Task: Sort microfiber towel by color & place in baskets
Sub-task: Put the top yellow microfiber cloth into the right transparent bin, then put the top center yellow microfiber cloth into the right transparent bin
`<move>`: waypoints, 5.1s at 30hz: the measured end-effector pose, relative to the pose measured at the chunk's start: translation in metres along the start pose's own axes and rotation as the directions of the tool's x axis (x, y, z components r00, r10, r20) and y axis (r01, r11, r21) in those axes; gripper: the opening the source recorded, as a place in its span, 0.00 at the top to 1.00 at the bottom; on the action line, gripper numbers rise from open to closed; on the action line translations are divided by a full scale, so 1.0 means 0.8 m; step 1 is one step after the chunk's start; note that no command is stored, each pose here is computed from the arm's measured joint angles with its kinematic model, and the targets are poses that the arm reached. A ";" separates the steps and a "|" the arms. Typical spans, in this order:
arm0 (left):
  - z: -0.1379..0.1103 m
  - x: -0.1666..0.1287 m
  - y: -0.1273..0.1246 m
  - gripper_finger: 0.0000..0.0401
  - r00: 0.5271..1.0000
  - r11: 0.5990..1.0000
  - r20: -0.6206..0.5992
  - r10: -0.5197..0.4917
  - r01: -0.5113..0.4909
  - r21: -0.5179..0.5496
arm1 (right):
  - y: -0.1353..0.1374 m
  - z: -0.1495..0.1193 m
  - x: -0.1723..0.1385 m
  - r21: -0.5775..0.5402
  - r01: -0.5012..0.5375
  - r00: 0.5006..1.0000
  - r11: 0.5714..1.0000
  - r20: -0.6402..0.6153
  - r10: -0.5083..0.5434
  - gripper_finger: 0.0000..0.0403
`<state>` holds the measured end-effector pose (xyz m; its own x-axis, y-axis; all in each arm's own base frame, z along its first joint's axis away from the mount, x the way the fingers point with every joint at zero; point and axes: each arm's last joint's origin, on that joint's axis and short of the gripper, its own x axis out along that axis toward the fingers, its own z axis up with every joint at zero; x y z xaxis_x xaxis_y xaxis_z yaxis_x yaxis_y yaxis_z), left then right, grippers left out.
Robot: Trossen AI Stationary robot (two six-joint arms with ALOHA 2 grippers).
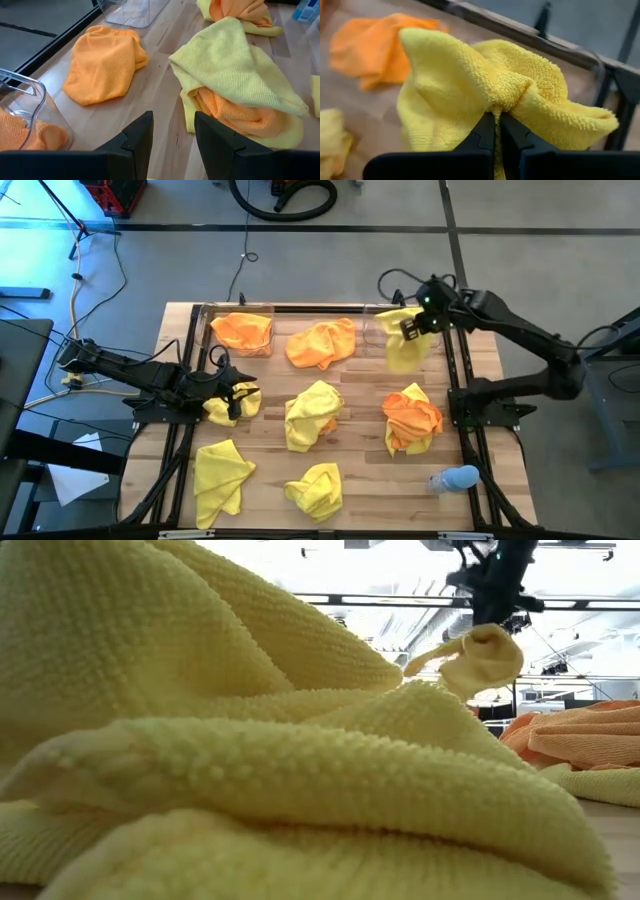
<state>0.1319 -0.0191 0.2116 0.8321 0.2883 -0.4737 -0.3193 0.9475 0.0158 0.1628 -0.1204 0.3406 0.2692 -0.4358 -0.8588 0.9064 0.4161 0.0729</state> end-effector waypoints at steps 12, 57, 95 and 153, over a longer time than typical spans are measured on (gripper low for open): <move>0.000 0.000 0.000 0.67 1.000 1.000 -0.001 0.002 -0.002 0.026 | -0.017 0.060 0.050 0.007 0.247 0.944 0.969 0.226 -0.242 1.00; -0.004 0.000 0.001 0.67 1.000 1.000 -0.028 0.002 -0.003 -0.022 | 0.025 0.016 0.240 0.016 0.250 0.942 0.968 -0.234 -0.239 0.86; -0.001 0.006 -0.001 0.67 0.999 0.997 -0.003 0.053 -0.053 -0.060 | 0.034 -0.024 0.061 -0.065 -0.014 0.999 0.998 0.028 0.016 0.61; -0.001 0.007 -0.002 0.67 0.999 0.997 -0.017 0.041 -0.040 0.067 | 0.369 -0.112 0.075 -0.864 -0.262 0.918 0.431 -0.085 0.387 0.61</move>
<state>0.1369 -0.0193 0.2078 0.8107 0.3246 -0.4872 -0.3211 0.9424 0.0937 0.4174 0.0478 0.2650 0.5703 -0.1710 -0.8035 0.0385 0.9826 -0.1818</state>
